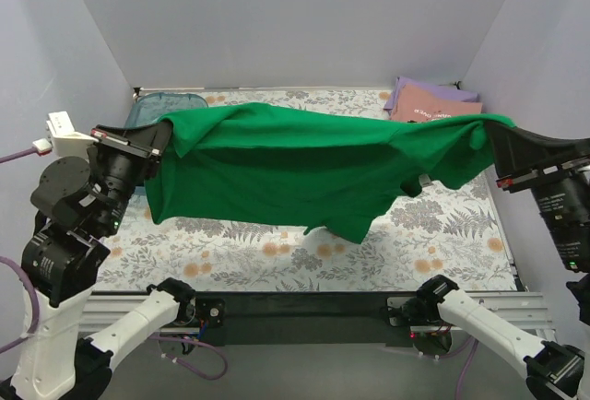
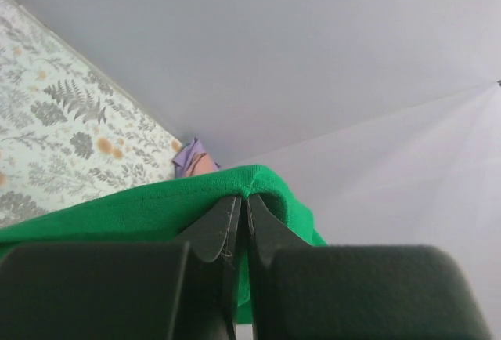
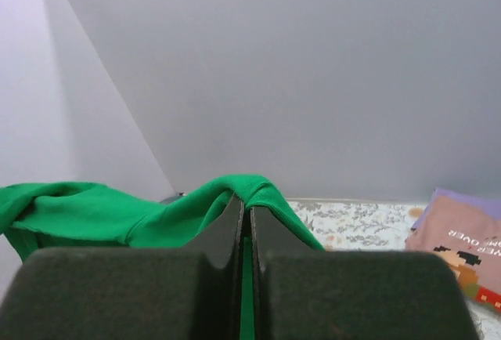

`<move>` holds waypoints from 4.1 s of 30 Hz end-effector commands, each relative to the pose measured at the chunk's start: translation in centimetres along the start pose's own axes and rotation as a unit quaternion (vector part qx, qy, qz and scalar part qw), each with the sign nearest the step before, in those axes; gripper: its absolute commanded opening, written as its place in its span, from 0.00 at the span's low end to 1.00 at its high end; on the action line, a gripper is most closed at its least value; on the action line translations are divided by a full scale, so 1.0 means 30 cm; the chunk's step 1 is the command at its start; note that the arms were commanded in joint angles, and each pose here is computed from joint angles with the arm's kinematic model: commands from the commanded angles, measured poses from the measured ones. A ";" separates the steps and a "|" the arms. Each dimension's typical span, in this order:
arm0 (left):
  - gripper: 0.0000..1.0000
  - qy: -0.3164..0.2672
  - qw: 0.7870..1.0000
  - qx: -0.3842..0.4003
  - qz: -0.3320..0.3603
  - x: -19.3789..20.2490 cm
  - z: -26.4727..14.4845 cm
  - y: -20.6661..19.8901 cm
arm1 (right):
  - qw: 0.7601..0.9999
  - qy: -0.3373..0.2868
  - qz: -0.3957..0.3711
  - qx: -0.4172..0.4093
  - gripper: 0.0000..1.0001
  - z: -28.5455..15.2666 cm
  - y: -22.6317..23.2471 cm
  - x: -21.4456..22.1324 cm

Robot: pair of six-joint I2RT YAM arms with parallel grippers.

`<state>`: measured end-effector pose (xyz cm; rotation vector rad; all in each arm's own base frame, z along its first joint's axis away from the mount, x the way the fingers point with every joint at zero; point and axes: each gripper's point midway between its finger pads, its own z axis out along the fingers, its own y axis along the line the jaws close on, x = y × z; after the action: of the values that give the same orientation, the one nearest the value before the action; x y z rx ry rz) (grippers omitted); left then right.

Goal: Fold and stack the t-shirts
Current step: Flatten the tshirt out, then fold the tshirt

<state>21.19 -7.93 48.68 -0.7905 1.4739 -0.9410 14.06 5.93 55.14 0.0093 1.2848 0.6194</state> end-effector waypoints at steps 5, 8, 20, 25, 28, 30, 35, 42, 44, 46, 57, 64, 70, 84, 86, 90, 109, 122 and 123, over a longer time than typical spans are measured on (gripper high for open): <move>0.00 0.007 0.996 -0.069 0.055 0.073 0.235 0.035 | 0.990 0.037 -0.095 0.098 0.01 0.226 -0.081 0.067; 0.00 -0.028 0.992 -0.105 0.069 0.053 0.336 0.042 | 0.971 0.068 -0.156 0.169 0.01 0.386 -0.146 0.153; 0.00 -0.039 0.992 0.011 0.120 -0.175 0.778 -0.230 | 0.956 -0.126 -0.220 0.147 0.01 0.818 -0.119 -0.257; 0.00 -0.038 0.989 0.034 0.141 -0.146 0.734 -0.182 | 0.954 -0.123 -0.225 0.153 0.01 0.760 -0.149 -0.217; 0.00 -0.018 0.986 -0.018 0.163 -0.087 0.746 -0.019 | 0.959 -0.064 -0.230 0.152 0.01 0.699 -0.200 -0.058; 0.00 -0.005 0.983 -0.036 0.178 -0.047 0.713 0.073 | 0.960 -0.008 -0.228 0.164 0.01 0.616 -0.262 0.095; 0.00 0.093 0.972 -0.147 0.157 0.237 0.592 0.594 | 0.956 0.118 -0.156 0.217 0.01 0.303 -0.414 0.484; 0.71 0.225 0.928 -0.297 0.033 0.567 0.249 1.068 | 0.906 0.357 -0.022 0.226 0.13 -0.122 -0.510 1.158; 0.73 0.204 0.907 -0.368 0.022 0.548 0.177 1.138 | 0.874 0.387 -0.028 0.291 0.21 -0.227 -0.578 1.200; 0.73 0.200 0.895 -0.399 0.025 0.523 0.136 1.134 | 0.864 0.377 -0.021 0.332 0.53 -0.253 -0.599 1.166; 0.77 0.278 0.869 -0.408 0.029 0.618 0.049 1.146 | 0.868 0.398 -0.015 0.298 0.98 -0.247 -0.571 1.204; 0.80 0.302 0.834 -0.458 0.054 0.767 0.000 1.209 | 0.840 0.447 -0.010 0.308 0.98 -0.271 -0.601 1.334; 0.63 0.280 0.817 -0.501 0.061 0.785 0.022 1.286 | 0.840 0.455 0.006 0.294 0.98 -0.279 -0.595 1.396; 0.23 0.258 0.787 -0.555 0.078 0.829 0.111 1.391 | 0.848 0.456 0.028 0.270 0.98 -0.290 -0.569 1.429; 0.00 0.264 0.778 -0.565 0.079 0.834 0.086 1.410 | 0.848 0.454 0.033 0.272 0.99 -0.293 -0.568 1.431; 0.00 0.252 0.771 -0.579 0.082 0.802 0.026 1.421 | 0.842 0.450 0.051 0.294 0.98 -0.312 -0.574 1.438; 0.00 0.191 0.781 -0.591 0.069 0.669 -0.133 1.403 | 0.756 0.549 0.114 0.339 0.97 -0.527 -0.530 1.534; 0.00 0.188 0.793 -0.576 0.070 0.660 -0.116 1.383 | 0.734 0.577 0.109 0.340 0.69 -0.526 -0.537 1.640; 0.00 0.188 0.794 -0.574 0.070 0.659 -0.117 1.383 | 0.732 0.579 0.109 0.342 0.64 -0.530 -0.540 1.645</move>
<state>16.33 -6.57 2.20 -1.2913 2.5201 0.0735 13.81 8.09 2.06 0.4456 2.7224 0.2347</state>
